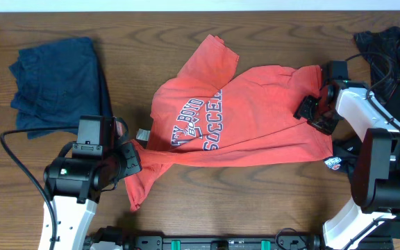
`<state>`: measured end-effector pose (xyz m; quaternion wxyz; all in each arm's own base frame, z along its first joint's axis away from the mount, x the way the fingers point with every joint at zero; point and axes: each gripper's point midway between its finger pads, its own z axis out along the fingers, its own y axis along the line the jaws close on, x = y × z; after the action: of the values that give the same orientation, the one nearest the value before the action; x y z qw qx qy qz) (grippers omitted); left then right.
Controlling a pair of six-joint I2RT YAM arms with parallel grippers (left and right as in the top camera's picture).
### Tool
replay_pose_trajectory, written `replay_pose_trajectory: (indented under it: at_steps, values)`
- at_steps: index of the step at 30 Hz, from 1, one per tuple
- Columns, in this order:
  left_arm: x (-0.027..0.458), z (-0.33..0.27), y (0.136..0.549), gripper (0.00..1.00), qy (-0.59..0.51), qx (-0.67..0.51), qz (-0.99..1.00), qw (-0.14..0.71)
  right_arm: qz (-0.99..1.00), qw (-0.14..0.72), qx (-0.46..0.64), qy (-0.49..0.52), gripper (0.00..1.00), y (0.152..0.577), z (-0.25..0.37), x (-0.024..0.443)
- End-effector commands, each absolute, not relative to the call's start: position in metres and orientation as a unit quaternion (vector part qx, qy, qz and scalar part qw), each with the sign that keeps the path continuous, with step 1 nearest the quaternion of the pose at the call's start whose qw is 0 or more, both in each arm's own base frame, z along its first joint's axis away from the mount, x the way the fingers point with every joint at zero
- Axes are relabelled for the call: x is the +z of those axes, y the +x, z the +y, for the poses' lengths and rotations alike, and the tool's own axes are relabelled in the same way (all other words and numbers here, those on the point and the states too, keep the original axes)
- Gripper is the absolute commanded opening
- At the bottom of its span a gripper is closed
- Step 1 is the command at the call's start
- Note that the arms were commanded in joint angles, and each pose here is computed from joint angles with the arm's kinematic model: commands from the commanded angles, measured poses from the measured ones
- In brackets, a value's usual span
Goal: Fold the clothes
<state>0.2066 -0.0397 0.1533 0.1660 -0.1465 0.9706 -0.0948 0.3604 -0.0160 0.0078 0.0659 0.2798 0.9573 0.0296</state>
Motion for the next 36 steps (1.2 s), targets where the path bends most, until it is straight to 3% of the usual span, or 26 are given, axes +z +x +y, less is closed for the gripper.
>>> replay_pose_trajectory:
  at_steps: [1,6,10,14,17,22,29,36]
  values:
    - [0.154,-0.038,0.207,0.06,-0.146,-0.092,0.97,0.169,0.953,0.063,0.014,0.296,0.66,0.358,-0.024,0.0]
    - [0.154,-0.037,0.207,0.06,-0.146,-0.092,0.971,0.169,0.953,0.063,0.013,0.296,0.64,0.359,-0.024,-0.003]
    - [0.154,-0.037,0.207,0.06,-0.146,-0.092,0.971,0.169,0.953,0.06,0.012,0.296,0.57,0.358,-0.024,-0.005]
    - [0.154,-0.038,0.207,0.06,-0.146,-0.092,0.97,0.169,0.953,0.061,-0.003,0.297,0.44,0.356,-0.029,-0.005]
    - [0.154,-0.038,0.207,0.06,-0.146,-0.092,0.97,0.169,0.953,0.058,-0.003,0.297,0.41,0.355,-0.029,-0.005]
    - [0.154,-0.037,0.207,0.06,-0.146,-0.092,0.971,0.169,0.953,0.058,-0.004,0.297,0.19,0.355,-0.029,-0.005]
    - [0.154,-0.038,0.207,0.06,-0.146,-0.092,0.97,0.17,0.953,0.053,-0.004,0.297,0.02,0.352,-0.029,-0.005]
    - [0.16,-0.039,0.22,0.06,-0.143,-0.099,0.965,0.197,0.956,0.051,0.007,0.29,0.01,0.352,-0.024,-0.001]
